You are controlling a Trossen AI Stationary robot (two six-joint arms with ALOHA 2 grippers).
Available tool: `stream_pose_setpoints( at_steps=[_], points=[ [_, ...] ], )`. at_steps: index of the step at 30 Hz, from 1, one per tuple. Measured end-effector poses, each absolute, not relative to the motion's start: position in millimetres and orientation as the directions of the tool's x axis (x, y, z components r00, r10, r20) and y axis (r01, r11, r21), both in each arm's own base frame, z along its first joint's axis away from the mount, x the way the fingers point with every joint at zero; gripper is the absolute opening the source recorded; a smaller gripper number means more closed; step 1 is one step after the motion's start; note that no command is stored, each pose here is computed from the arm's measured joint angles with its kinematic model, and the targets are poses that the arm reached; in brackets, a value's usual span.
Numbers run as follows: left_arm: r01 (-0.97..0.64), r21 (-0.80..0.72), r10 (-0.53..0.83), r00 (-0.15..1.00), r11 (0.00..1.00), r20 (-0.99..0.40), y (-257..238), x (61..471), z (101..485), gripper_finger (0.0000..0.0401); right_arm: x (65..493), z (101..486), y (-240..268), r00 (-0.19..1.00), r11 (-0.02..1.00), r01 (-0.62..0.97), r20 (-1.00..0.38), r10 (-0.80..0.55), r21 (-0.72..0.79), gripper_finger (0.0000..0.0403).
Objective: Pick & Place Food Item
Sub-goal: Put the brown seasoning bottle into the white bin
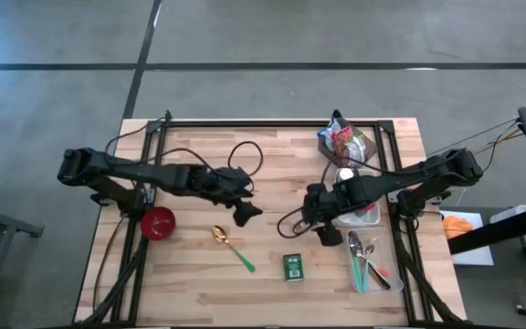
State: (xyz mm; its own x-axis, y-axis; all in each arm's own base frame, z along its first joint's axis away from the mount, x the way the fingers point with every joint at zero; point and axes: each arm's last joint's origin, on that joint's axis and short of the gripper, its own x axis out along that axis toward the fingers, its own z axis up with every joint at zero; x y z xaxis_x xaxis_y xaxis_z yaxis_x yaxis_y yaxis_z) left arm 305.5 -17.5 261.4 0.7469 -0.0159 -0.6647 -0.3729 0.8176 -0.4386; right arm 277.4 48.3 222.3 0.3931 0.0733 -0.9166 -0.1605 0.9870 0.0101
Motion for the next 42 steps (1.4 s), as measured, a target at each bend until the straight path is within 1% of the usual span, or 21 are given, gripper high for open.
stream_pose_setpoints(
  at_steps=[4,9,12,15,19,22,30,36,42],
  points=[
    [-0.399,-0.385,0.068,0.762,0.832,-0.644,-27.6,327.8,239.8,0.0373,274.4,218.4,45.1,0.395,0.995,-0.096,-0.916,0.075,0.040,0.0276],
    [-0.335,-0.351,0.072,0.804,0.874,-0.590,-37.6,362.3,200.9,0.0373,264.7,229.0,43.9,0.438,0.996,-0.009,-0.895,0.082,0.087,0.0276],
    [-0.340,-0.341,0.079,0.800,0.876,-0.594,-39.0,375.6,183.0,0.0373,252.9,241.6,43.3,0.486,0.989,0.056,-0.869,0.091,0.135,0.0276],
    [-0.347,-0.265,0.119,0.778,0.900,-0.617,-38.8,384.4,168.6,0.0373,239.5,258.0,43.5,0.560,0.977,0.101,-0.822,0.102,0.190,0.0276],
    [-0.296,-0.136,0.149,0.764,0.945,-0.628,-39.6,397.3,155.2,0.0373,226.9,275.8,41.9,0.649,0.959,0.132,-0.753,0.107,0.250,0.0276],
    [-0.279,-0.106,0.152,0.760,0.954,-0.632,-40.4,407.6,148.7,0.0373,221.0,284.6,41.5,0.690,0.951,0.151,-0.718,0.093,0.269,0.0276],
    [-0.291,-0.095,0.162,0.741,0.952,-0.651,-38.3,418.3,133.0,0.0373,219.3,285.6,43.0,0.697,0.947,0.167,-0.712,0.085,0.276,0.0276],
    [-0.308,-0.129,0.143,0.722,0.942,-0.677,-40.0,422.2,114.0,0.0373,224.8,280.7,43.6,0.690,0.952,0.172,-0.720,0.067,0.253,0.0276],
    [-0.325,-0.120,0.170,0.732,0.938,-0.660,-39.9,425.2,114.8,0.0365,227.2,278.2,44.0,0.684,0.956,0.170,-0.727,0.061,0.240,0.0276]
  ],
)
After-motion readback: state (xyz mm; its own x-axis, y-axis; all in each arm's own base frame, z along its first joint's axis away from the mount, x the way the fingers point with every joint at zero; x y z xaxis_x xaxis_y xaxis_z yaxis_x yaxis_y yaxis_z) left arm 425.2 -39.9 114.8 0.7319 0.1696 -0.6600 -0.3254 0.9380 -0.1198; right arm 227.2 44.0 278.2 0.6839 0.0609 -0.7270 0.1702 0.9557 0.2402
